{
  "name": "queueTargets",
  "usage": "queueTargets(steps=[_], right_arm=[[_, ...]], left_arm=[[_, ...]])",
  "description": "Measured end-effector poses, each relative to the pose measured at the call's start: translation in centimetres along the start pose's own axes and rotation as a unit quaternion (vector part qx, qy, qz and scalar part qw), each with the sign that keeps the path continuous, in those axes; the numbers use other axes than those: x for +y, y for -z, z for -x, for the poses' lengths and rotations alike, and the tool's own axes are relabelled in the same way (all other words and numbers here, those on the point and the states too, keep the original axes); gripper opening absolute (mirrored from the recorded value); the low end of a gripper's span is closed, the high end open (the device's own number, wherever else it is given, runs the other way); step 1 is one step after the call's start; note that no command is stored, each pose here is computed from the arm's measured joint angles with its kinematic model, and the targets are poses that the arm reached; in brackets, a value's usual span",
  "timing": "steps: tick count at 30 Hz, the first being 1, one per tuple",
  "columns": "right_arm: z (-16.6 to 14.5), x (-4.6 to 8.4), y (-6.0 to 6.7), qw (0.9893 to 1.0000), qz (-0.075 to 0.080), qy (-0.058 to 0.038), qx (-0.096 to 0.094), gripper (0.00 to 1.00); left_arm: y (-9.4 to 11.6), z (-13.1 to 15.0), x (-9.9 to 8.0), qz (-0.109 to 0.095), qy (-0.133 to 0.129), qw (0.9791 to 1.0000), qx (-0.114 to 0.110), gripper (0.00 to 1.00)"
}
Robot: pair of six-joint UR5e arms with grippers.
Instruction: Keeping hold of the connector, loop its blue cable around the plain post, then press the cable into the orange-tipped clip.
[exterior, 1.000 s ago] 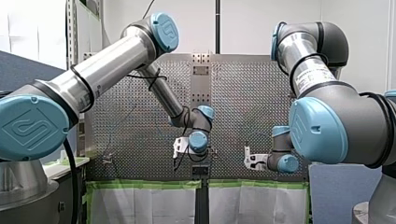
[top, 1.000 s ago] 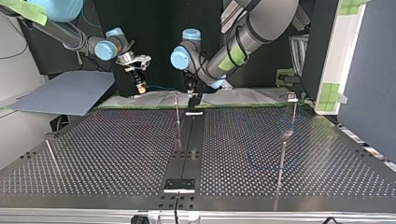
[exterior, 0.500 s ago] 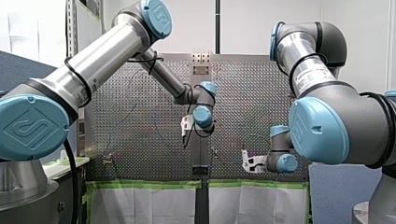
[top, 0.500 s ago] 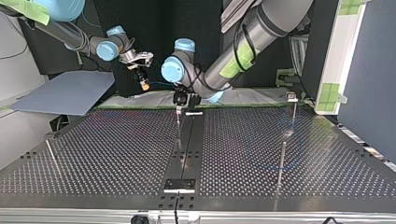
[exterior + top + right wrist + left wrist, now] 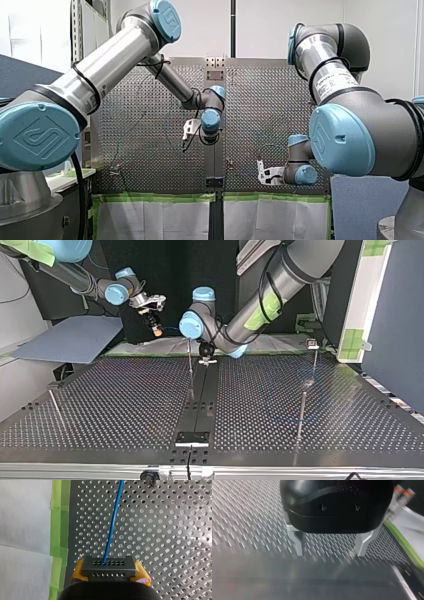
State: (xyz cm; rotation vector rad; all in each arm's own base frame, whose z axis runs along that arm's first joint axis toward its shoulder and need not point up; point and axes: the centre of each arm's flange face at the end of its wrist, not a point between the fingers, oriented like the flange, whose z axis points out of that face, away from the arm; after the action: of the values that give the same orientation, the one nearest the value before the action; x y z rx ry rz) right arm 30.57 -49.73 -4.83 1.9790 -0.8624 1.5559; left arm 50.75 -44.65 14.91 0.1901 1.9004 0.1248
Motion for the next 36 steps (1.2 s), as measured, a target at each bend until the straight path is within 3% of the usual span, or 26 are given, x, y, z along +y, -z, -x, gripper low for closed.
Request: queueTargets(steps=[4,9,14,19,25,33,36], right_arm=[[0.0,-0.1,0.0,1.0,-0.002,-0.0006,0.0,0.0],[0.0,-0.2,0.0,1.0,-0.003,-0.0016,0.0,0.0],[0.0,-0.3,0.0,1.0,-0.004,-0.0016,0.0,0.0],[0.0,-0.3,0.0,1.0,-0.004,-0.0023,0.0,0.0],[-0.1,-0.3,-0.1,1.0,-0.005,-0.003,0.001,0.0],[-0.1,-0.3,-0.1,1.0,-0.007,-0.003,0.002,0.0],[-0.1,-0.4,-0.1,1.0,-0.007,-0.0031,0.001,0.0]], left_arm=[[-0.9,-0.6,2.4,0.031,-0.03,0.9988,0.026,1.0],[-0.9,-1.2,3.3,0.03,-0.068,0.9959,0.052,1.0],[-0.7,-1.9,3.5,0.02,-0.108,0.9909,0.078,1.0],[-0.8,-3.9,3.2,0.004,-0.141,0.984,0.11,1.0],[-2.2,-5.5,2.7,-0.017,-0.15,0.9788,0.139,1.0],[-3.8,-5.3,3.3,-0.039,-0.144,0.9754,0.163,1.0],[-3.9,-5.3,3.8,-0.043,-0.142,0.9731,0.176,1.0]])
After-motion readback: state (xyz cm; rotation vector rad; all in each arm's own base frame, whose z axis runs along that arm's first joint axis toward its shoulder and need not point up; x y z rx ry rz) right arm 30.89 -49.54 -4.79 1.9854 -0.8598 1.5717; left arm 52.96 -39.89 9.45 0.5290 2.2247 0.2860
